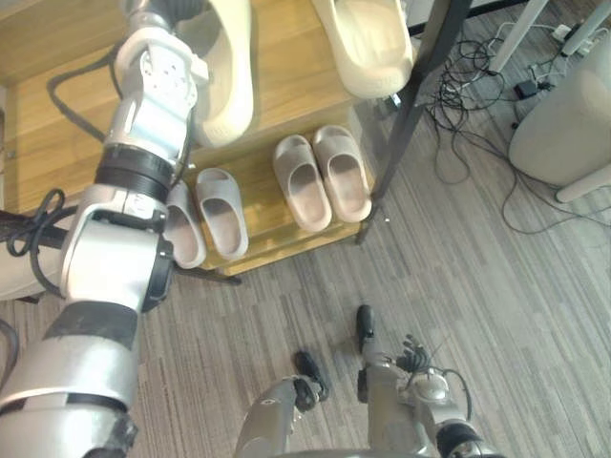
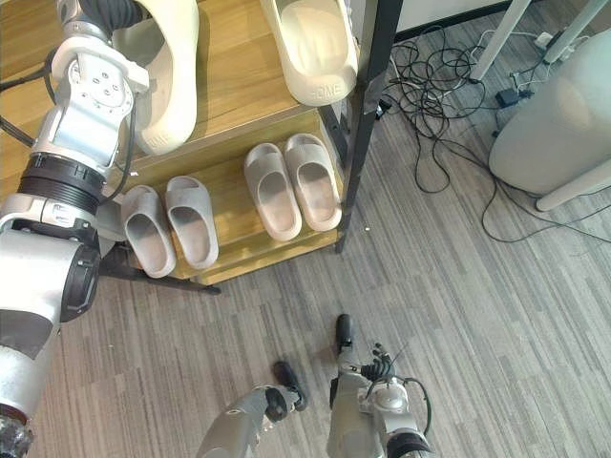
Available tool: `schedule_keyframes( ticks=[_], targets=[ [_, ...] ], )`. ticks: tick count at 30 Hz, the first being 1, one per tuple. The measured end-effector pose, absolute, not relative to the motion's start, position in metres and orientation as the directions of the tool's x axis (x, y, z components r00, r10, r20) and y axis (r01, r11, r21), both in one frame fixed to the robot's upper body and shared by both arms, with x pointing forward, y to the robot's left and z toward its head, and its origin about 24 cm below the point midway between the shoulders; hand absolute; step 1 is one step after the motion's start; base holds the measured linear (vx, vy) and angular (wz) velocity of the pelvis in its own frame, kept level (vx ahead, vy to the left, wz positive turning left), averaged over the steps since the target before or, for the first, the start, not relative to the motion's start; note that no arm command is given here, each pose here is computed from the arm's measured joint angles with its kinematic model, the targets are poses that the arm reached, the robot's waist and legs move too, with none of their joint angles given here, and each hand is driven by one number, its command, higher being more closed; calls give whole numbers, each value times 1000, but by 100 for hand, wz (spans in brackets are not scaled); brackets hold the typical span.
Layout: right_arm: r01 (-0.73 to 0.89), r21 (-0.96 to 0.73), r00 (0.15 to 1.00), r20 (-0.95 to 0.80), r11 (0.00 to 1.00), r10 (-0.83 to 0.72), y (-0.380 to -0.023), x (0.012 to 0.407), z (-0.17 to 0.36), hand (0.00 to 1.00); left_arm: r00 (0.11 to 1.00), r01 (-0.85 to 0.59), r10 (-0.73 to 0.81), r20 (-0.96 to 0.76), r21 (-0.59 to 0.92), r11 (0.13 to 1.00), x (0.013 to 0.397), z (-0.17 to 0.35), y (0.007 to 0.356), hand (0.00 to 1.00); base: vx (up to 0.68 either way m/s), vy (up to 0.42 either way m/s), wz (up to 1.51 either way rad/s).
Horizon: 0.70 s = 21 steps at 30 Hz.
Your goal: Organize the slippers on the shoe rack
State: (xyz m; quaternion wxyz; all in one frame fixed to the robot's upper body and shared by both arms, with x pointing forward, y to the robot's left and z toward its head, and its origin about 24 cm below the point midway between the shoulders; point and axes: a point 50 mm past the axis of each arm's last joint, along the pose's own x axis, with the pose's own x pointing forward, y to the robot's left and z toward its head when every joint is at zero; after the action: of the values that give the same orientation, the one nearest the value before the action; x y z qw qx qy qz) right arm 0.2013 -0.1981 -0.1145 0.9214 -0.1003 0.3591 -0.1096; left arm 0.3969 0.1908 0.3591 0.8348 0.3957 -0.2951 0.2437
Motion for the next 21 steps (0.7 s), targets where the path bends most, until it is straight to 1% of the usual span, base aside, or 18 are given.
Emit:
schedule_keyframes(
  ticks=[8,14,18,21],
  targets=[
    [133,-260,735,-622,956,-271,-197,208,-111,0,684,-648,170,709,484,589,393,374,187,0,21,49,-1],
    [133,-259,737,-620,957,-270,-197,208,-110,0,688,-641,167,706,484,596,394,373,184,0,17,41,1],
    [130,-257,736,-622,958,-267,-197,208,-111,0,707,-602,153,690,474,643,397,368,172,0,10,42,5],
    [129,-257,735,-623,958,-266,-197,208,-111,0,718,-590,153,679,476,652,399,363,171,0,-7,32,4]
  ],
)
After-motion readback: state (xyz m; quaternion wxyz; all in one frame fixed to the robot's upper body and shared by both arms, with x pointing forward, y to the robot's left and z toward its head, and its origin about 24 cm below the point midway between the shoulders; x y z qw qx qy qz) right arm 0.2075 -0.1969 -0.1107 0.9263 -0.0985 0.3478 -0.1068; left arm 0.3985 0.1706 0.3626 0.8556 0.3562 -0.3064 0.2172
